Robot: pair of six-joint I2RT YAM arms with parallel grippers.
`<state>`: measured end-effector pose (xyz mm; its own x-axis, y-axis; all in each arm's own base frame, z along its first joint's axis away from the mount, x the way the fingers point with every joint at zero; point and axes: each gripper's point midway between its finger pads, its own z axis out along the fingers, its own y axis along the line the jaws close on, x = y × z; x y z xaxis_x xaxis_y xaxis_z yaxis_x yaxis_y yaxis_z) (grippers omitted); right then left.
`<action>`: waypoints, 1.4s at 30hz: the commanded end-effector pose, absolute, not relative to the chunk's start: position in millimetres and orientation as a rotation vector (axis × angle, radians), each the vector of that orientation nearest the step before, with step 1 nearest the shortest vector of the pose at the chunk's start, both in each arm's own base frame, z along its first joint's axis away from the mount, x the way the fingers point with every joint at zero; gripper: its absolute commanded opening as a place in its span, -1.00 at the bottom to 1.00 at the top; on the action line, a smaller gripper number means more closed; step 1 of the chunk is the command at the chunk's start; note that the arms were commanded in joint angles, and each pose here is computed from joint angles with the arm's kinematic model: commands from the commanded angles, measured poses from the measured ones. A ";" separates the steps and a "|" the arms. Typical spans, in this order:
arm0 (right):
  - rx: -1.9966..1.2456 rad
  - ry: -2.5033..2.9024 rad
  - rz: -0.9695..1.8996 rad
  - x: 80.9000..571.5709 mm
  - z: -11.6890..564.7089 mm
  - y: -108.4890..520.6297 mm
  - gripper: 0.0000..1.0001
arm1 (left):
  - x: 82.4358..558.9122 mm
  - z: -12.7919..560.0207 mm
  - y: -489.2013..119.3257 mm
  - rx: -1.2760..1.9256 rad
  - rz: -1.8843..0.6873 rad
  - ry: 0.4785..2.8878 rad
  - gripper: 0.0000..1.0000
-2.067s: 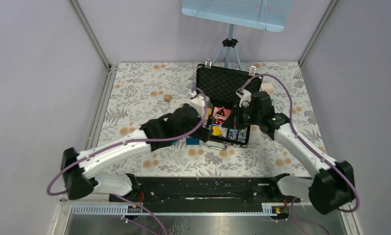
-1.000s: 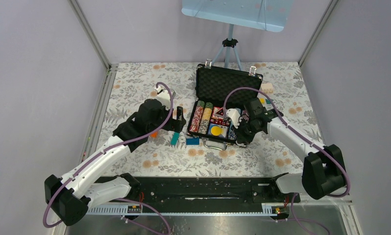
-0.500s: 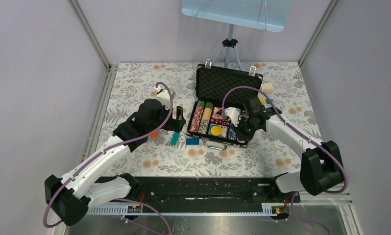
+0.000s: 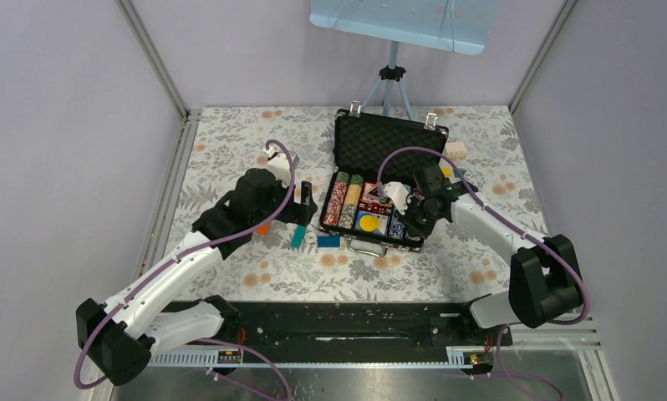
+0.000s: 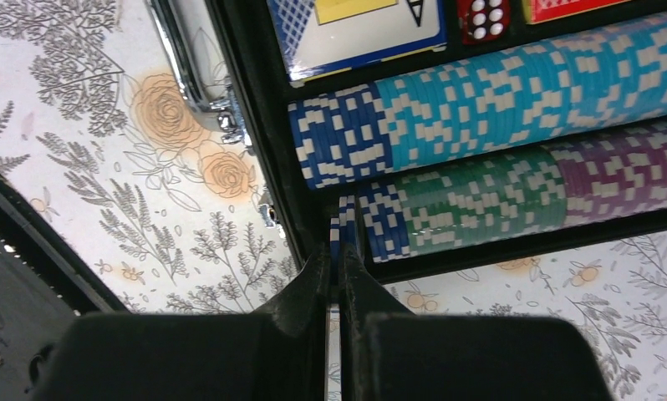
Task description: Pack up texas hold em set
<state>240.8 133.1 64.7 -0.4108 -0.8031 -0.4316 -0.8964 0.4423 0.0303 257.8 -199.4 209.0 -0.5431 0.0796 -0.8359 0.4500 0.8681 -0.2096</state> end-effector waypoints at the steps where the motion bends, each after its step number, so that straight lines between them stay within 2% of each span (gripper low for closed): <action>1: -1.424 2.268 0.245 265.7 76.9 129.2 -1.00 | 259.8 211.0 -202.0 0.393 -0.524 2.090 0.62; 19: -1.433 2.104 0.186 270.7 65.9 133.3 -1.00 | 261.5 205.9 -203.5 0.394 -0.525 2.108 0.62; 30: -1.491 1.931 0.071 268.4 59.8 126.5 -0.89 | 259.7 203.2 -208.1 0.412 -0.552 2.120 0.62; 33: -1.507 1.941 0.077 266.4 59.3 126.0 -0.78 | 259.7 202.4 -207.5 0.412 -0.548 2.122 0.62; 37: -1.497 1.922 0.096 265.9 65.0 129.2 -0.47 | 259.9 203.5 -207.1 0.410 -0.548 2.119 0.62; 42: -1.465 1.875 0.127 266.5 81.1 136.7 -0.25 | 260.0 203.1 -206.2 0.408 -0.544 2.120 0.62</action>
